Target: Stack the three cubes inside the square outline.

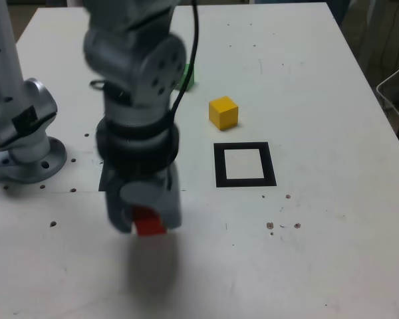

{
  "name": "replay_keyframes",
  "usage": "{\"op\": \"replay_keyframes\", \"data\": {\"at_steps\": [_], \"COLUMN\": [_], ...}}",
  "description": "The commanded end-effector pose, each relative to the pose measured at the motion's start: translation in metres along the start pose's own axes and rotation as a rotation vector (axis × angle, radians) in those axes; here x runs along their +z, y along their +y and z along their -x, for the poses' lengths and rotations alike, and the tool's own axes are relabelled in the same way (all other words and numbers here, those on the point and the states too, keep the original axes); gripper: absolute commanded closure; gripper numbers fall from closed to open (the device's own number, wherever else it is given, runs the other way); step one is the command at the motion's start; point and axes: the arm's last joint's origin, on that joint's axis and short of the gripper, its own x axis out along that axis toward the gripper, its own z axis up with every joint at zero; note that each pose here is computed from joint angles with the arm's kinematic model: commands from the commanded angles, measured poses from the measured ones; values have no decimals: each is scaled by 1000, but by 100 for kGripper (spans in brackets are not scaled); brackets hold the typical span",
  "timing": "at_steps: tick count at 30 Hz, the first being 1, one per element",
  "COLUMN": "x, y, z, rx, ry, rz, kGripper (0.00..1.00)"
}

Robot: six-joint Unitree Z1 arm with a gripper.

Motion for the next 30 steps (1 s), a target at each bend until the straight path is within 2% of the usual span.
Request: {"op": "replay_keyframes", "data": {"at_steps": [1, 7, 16, 23, 30], "x": [9, 42, 78, 95, 117], "y": [10, 44, 99, 115, 119], "z": [4, 8, 15, 10, 2], "rx": [7, 23, 9, 20, 15], "ry": [-12, -14, 1, 11, -8], "rz": [-14, -35, -57, -59, -48], "kGripper": [81, 81, 81, 81, 81]}}
